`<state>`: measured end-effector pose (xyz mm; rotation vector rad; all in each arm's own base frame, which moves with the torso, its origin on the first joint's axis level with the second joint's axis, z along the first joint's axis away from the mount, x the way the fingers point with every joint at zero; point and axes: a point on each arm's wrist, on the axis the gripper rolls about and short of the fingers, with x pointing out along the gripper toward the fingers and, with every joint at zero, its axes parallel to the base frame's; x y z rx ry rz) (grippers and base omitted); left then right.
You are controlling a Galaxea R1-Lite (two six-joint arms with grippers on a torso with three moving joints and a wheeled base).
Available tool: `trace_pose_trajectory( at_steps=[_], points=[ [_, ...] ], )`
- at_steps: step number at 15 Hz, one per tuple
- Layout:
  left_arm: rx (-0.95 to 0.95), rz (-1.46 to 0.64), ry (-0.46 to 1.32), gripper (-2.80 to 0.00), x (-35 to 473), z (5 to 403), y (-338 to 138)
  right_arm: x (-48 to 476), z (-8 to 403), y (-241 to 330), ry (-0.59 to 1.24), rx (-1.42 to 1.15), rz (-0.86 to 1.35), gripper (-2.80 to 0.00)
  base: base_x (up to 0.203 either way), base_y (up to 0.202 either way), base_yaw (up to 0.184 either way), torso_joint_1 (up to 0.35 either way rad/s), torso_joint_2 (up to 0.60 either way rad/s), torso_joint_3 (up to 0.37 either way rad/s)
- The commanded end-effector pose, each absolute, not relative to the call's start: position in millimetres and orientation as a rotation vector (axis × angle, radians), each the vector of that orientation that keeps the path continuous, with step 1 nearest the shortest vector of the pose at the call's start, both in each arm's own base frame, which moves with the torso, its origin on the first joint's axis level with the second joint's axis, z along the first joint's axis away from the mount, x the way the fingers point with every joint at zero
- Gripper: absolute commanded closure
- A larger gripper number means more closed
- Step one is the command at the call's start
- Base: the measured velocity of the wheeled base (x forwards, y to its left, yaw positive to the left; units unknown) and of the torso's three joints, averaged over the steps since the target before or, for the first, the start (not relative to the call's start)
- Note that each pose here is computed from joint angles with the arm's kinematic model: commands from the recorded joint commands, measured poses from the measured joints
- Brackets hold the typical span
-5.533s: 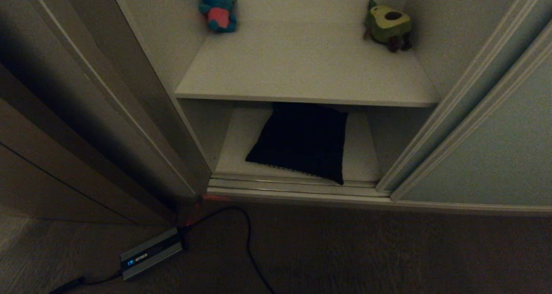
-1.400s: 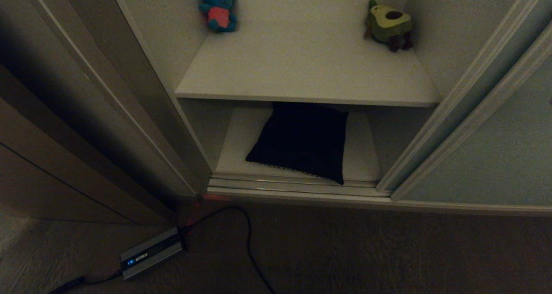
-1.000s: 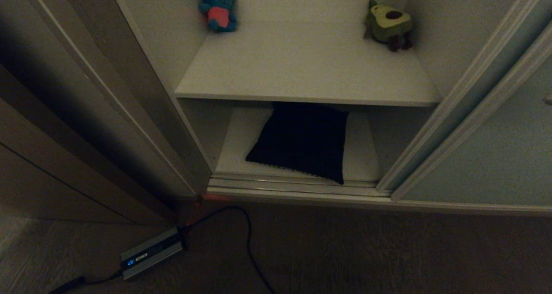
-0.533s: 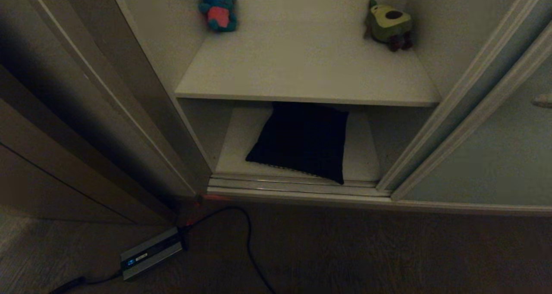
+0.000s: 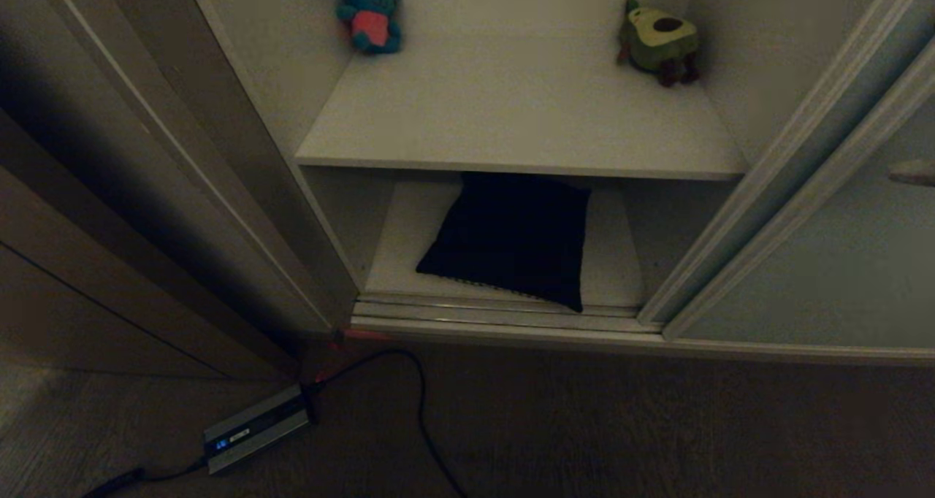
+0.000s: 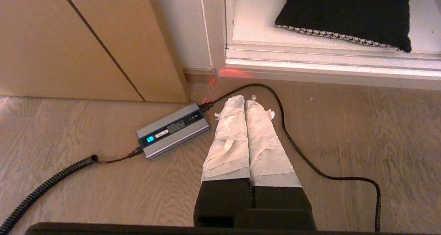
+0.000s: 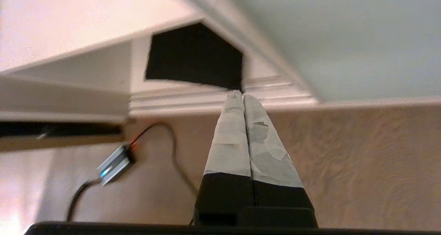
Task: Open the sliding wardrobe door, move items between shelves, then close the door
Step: Close the door
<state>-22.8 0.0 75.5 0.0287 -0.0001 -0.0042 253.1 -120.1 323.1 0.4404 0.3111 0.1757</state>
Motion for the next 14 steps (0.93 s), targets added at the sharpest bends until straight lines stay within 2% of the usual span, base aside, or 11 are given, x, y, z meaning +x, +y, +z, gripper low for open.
trace_pose_trajectory(
  at_steps=[1, 8, 14],
  points=[
    [0.029, -0.003, 0.001, 0.0, -22.7, 75.5, 0.0, 256.2, 321.3, -120.9, 0.303, 0.434, 0.166, 0.0, 0.0, 0.0, 0.0, 0.0, 0.0, 0.0],
    [0.029, -0.005, 0.001, 0.0, -22.7, 75.5, 0.0, 270.0, 317.2, -129.1, 0.299, 0.418, 0.071, 0.0, 0.0, 0.0, 0.0, 0.0, 0.0, 0.0],
    [0.029, -0.004, 0.001, 0.0, -22.7, 75.5, 0.0, 285.9, 311.3, -130.0, 0.312, 0.432, 0.082, 0.0, 0.0, 0.0, 0.0, 0.0, 0.0, 0.0]
  ],
)
